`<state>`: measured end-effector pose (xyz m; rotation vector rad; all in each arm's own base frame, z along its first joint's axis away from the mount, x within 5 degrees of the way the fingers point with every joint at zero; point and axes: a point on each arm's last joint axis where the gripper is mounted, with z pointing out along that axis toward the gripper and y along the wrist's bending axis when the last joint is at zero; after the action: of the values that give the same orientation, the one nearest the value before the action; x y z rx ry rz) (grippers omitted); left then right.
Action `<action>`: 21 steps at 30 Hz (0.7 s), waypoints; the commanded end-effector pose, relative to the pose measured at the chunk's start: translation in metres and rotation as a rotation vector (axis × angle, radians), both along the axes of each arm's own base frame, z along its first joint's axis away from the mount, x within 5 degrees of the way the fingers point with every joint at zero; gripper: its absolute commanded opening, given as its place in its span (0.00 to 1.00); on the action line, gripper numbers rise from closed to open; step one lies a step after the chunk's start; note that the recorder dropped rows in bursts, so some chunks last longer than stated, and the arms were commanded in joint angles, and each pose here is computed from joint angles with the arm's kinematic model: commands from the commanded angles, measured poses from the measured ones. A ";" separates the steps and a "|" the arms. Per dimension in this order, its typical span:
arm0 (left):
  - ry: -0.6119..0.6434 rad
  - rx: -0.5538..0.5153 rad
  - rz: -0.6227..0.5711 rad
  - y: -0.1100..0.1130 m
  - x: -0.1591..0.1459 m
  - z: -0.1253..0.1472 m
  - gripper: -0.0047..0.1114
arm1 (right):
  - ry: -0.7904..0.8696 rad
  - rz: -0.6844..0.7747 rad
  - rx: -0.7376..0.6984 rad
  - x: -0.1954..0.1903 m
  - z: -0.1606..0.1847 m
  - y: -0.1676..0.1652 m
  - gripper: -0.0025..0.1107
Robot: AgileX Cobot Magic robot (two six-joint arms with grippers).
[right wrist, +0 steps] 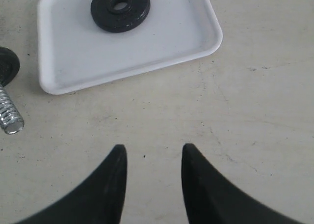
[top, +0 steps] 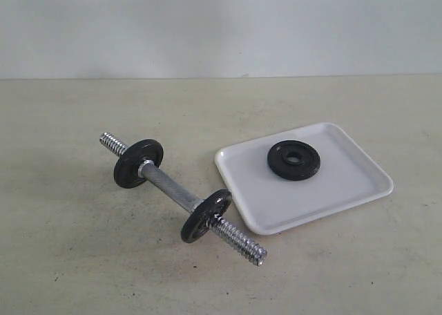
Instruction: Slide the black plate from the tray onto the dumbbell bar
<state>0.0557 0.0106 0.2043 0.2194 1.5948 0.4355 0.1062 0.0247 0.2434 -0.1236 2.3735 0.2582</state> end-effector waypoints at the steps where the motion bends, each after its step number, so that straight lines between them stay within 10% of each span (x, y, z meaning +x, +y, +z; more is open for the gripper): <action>1: -0.277 0.043 -0.188 -0.017 -0.002 0.024 0.08 | -0.009 0.003 0.007 0.000 0.003 0.001 0.32; 11: -1.086 0.049 -0.807 -0.059 -0.062 0.074 0.08 | -0.009 0.004 0.006 0.000 0.003 0.001 0.32; 21: -0.861 -0.309 -1.090 -0.066 -0.061 0.069 0.08 | -0.009 0.005 0.008 0.000 0.003 0.001 0.32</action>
<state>-0.0057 -0.0526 0.2764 0.5252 0.4530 -0.3621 0.1062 0.0253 0.2436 -0.1162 2.3728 0.2711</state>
